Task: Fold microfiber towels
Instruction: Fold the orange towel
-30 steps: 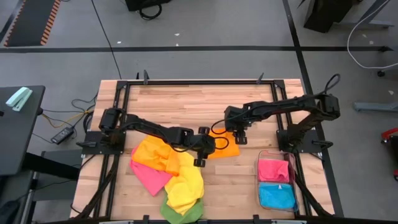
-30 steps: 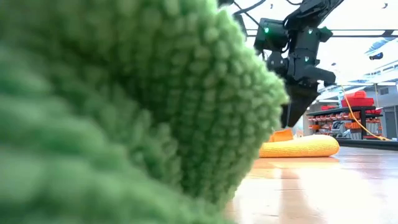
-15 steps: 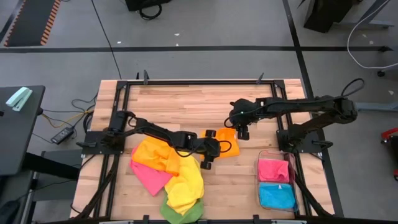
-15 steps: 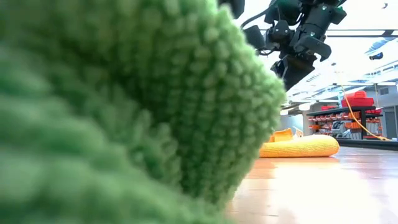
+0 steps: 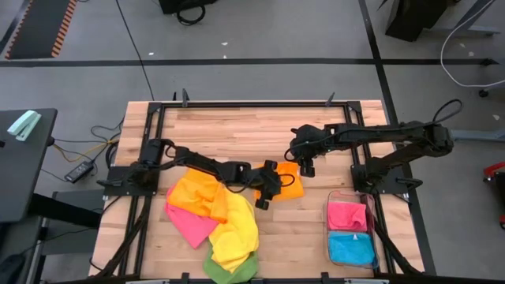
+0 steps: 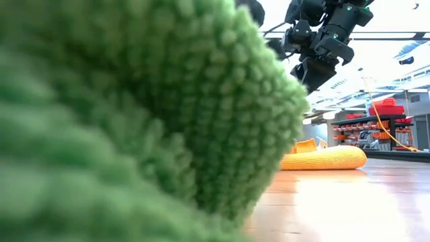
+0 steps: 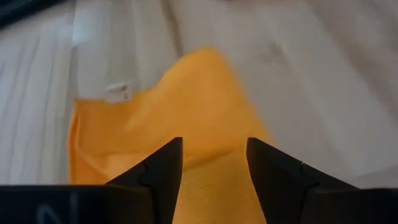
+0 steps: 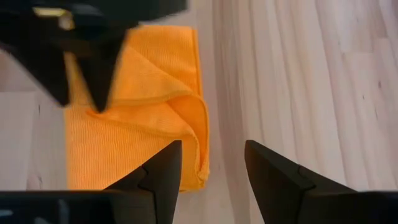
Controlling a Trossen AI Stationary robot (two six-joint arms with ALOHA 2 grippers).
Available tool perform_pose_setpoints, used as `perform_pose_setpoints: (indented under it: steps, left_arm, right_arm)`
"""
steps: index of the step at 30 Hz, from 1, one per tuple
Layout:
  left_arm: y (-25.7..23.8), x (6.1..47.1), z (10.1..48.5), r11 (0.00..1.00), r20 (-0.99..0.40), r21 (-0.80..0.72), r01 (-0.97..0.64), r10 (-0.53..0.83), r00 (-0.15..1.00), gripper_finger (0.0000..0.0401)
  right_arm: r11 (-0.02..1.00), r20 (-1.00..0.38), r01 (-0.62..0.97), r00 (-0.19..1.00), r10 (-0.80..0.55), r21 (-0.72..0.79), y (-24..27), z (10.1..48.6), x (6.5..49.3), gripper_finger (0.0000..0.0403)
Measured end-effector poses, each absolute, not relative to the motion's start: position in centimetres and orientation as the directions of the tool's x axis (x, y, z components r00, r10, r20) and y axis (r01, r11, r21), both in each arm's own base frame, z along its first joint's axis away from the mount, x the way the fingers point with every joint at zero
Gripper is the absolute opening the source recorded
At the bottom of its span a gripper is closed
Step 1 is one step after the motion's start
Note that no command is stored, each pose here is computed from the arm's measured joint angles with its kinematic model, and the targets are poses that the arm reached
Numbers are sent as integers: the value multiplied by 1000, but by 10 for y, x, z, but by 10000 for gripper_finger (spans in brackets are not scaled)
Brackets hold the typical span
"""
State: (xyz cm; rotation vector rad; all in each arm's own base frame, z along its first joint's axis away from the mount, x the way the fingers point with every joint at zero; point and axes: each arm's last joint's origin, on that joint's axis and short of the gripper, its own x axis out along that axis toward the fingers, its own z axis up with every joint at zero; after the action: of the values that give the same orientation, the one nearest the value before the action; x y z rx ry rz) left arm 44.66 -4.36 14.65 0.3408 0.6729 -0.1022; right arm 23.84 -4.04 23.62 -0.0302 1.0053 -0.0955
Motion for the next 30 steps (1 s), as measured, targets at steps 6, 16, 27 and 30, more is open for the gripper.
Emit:
perform_pose_setpoints:
  steps: [6, 16, 27, 30]
  left_arm:
    - [-36, 444, 142, 921, -668, 314, 229, 44, 743, 160]
    - [-32, 438, 136, 904, -729, 327, 275, 57, 682, 83]
    - [-29, 434, 151, 913, -724, 318, 254, 61, 688, 18]
    - [-26, 431, 164, 922, -714, 318, 222, 79, 696, 36]
  right_arm:
    - [995, -841, 71, 532, -93, -65, -40, 236, 238, 184]
    - [1000, -829, -9, 559, 14, 11, -21, 213, 249, 184]
    - [993, -833, -113, 544, 98, 43, 15, 204, 251, 184]
    - [989, -833, -140, 543, 108, 37, 24, 204, 250, 184]
